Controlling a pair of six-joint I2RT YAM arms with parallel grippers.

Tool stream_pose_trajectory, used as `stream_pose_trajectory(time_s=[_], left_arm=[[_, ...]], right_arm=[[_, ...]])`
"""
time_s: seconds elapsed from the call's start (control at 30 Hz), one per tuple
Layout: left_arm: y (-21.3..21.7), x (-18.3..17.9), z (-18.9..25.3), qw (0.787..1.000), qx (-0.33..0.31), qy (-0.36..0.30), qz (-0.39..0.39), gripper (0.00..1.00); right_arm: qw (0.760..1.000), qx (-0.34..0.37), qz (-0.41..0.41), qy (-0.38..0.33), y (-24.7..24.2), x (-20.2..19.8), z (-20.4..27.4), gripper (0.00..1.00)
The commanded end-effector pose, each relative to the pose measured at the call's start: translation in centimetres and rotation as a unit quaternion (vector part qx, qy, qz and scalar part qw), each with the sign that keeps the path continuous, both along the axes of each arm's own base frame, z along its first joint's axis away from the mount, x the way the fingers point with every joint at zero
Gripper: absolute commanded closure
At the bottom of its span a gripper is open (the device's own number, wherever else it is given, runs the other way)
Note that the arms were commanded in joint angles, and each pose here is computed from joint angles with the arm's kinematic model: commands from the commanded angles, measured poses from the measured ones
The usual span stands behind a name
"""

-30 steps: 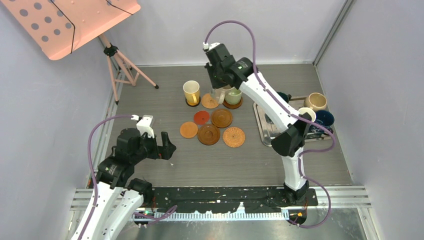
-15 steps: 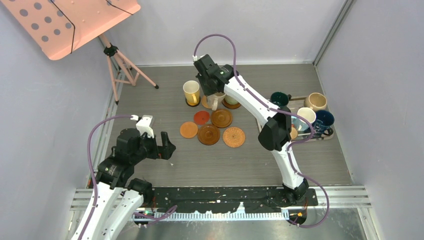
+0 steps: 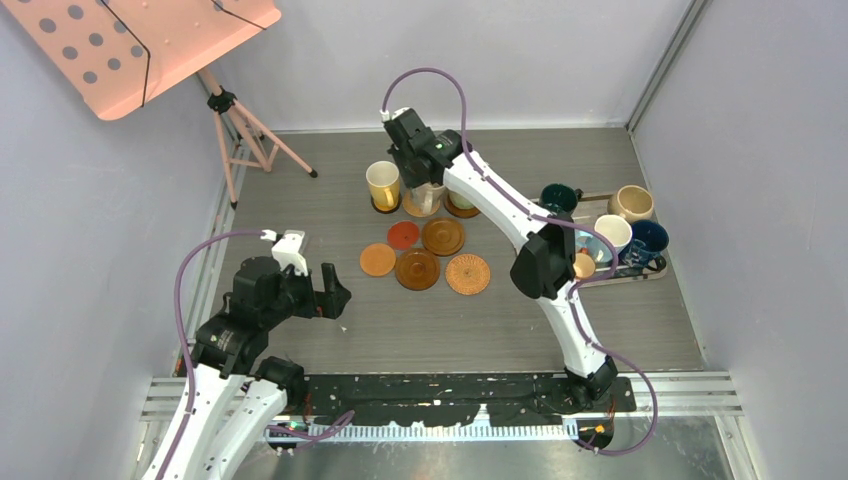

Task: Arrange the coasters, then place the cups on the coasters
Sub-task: Place the cup on the coaster.

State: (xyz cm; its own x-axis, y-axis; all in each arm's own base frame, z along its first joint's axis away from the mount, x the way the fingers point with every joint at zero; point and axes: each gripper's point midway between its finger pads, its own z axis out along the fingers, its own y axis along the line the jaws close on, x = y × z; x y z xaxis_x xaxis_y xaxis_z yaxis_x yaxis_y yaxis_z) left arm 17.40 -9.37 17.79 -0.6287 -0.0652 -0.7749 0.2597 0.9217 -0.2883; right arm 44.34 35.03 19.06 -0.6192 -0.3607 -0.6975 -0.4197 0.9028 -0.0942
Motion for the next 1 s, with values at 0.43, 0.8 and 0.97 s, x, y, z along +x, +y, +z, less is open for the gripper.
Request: stream_pose_trajectory(time_s=[0.43, 0.8, 0.97], left_arm=[[-0.1, 0.5, 0.6, 1.0, -0.004, -0.012, 0.004, 0.0], [-0.1, 0.5, 0.5, 1.0, -0.003, -0.009, 0.004, 0.0], [-0.1, 0.6, 0.5, 1.0, -0.003, -0.01, 0.004, 0.0]], right_arm=[[0.995, 0.03, 0.006, -0.09, 1.5, 3.1, 4.2, 0.95], [0.996, 0.024, 0.012, -0.084, 1.8, 3.6, 3.0, 0.95], [0.997, 0.018, 0.016, -0.077, 1.8, 3.7, 2.1, 0.93]])
